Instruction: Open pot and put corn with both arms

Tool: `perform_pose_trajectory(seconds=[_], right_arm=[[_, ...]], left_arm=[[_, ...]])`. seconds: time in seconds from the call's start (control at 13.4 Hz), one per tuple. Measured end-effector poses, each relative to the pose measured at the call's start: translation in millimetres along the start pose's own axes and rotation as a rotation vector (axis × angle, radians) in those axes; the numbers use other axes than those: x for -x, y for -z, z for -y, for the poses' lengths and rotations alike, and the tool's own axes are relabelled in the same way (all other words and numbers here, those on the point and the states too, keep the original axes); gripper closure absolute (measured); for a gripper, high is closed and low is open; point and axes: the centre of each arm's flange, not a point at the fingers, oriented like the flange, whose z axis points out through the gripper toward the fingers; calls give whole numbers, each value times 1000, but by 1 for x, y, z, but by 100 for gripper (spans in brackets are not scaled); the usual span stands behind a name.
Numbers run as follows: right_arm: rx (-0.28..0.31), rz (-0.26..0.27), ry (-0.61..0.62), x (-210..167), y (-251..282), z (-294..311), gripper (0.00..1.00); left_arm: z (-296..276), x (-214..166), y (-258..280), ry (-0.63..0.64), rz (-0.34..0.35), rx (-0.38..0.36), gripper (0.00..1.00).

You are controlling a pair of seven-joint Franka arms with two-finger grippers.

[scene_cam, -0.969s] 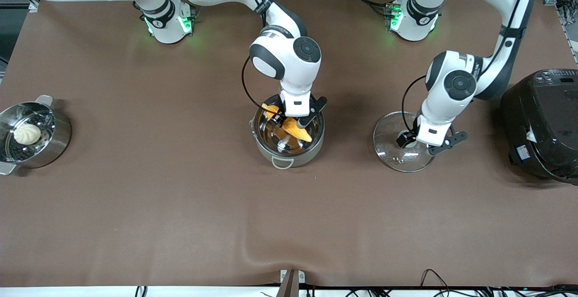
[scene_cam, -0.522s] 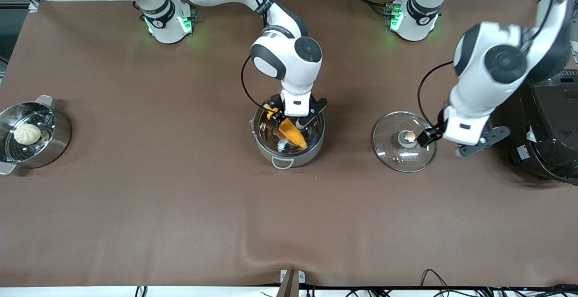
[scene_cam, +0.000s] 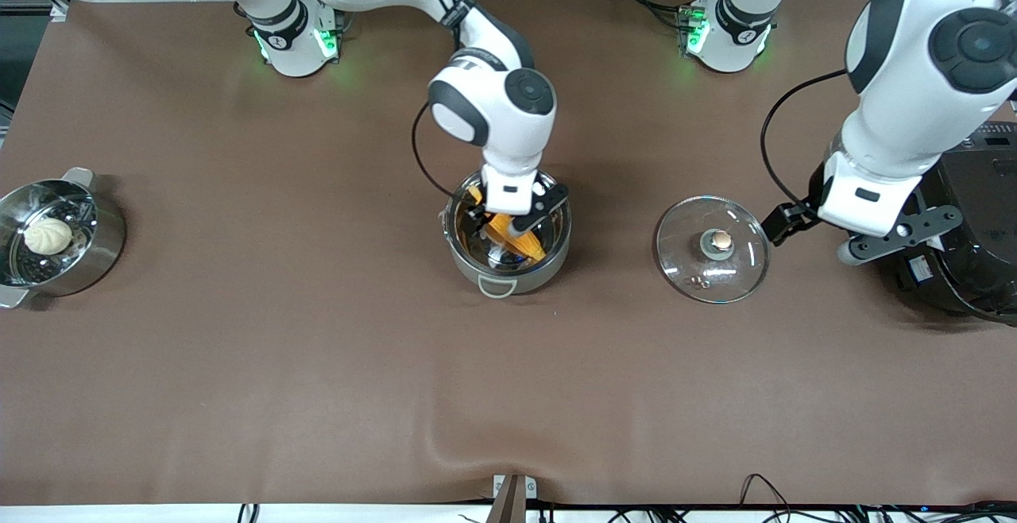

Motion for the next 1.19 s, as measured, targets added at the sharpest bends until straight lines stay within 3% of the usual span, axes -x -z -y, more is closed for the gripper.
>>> perform_pose_trajectory(seconds=[0.22, 0.52, 0.97, 1.19], right_arm=[[-78, 29, -143, 9, 38, -81, 0], [-121, 158, -264, 59, 76, -205, 0], [-187, 290, -373, 149, 13, -379, 0], [-265, 283, -443, 209, 10, -439, 0]], left_arm=[[6, -1, 24, -29, 4, -5, 0], [14, 8, 55, -82, 0, 34, 0], [32, 14, 76, -90, 4, 68, 0], [33, 14, 74, -97, 10, 65, 0]])
